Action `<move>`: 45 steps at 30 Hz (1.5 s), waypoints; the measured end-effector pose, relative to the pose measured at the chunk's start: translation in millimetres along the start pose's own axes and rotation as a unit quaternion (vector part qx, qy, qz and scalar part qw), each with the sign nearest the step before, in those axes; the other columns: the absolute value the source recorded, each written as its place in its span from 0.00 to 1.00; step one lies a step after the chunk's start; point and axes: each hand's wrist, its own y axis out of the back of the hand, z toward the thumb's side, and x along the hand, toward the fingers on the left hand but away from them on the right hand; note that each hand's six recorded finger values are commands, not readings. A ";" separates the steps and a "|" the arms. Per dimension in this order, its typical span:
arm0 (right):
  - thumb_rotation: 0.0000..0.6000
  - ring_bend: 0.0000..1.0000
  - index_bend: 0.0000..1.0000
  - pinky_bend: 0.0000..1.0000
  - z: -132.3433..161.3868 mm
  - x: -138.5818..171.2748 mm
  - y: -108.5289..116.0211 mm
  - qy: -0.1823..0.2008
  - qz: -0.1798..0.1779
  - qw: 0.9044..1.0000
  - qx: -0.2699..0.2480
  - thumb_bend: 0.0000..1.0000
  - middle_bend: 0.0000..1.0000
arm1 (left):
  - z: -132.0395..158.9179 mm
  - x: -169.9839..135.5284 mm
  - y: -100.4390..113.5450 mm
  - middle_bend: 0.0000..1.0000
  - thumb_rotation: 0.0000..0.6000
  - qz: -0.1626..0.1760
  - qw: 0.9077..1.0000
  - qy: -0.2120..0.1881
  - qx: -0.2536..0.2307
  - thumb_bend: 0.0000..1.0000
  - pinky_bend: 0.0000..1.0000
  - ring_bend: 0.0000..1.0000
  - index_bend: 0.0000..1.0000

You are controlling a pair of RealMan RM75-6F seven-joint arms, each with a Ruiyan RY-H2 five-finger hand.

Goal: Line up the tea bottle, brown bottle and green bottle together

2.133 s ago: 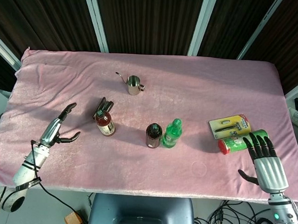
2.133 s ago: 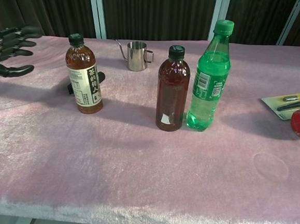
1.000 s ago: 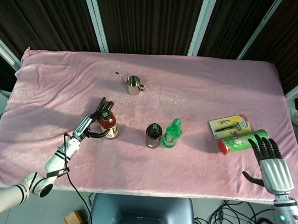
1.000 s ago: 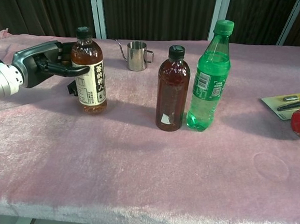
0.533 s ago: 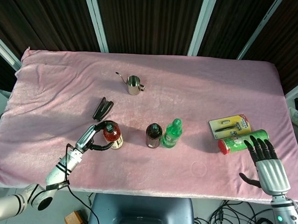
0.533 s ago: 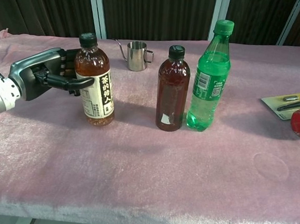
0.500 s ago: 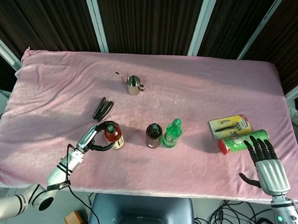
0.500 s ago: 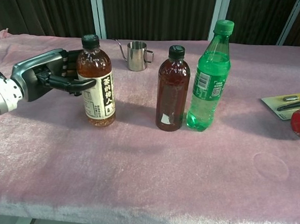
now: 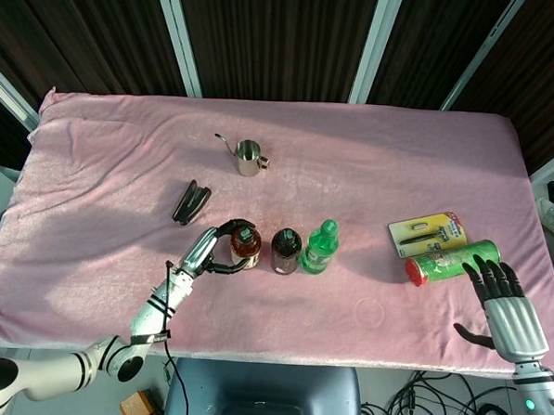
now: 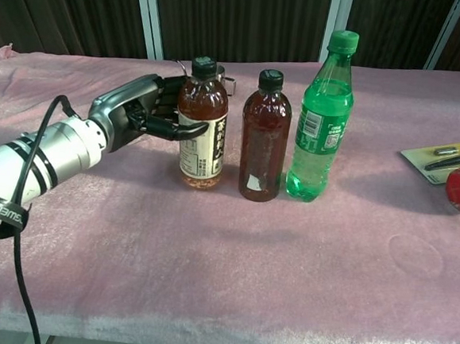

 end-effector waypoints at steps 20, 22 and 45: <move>1.00 0.00 0.00 0.02 -12.6 2.3 3.0 -0.008 -0.003 1.000 -0.011 0.28 0.00 | -7.8 8.2 -10.8 0.33 1.00 -0.030 0.999 0.030 -0.002 0.37 0.17 0.16 0.32; 1.00 0.00 0.00 0.02 -12.5 2.5 3.6 -0.007 -0.004 1.000 -0.010 0.28 0.00 | -8.5 7.5 -11.2 0.21 1.00 -0.034 0.999 0.031 0.001 0.35 0.10 0.08 0.22; 1.00 0.00 0.00 0.01 -15.6 10.6 12.8 -0.036 -0.029 0.999 -0.003 0.28 0.00 | -18.9 -65.5 81.9 0.01 1.00 0.042 0.966 0.010 0.256 0.32 0.00 0.00 0.00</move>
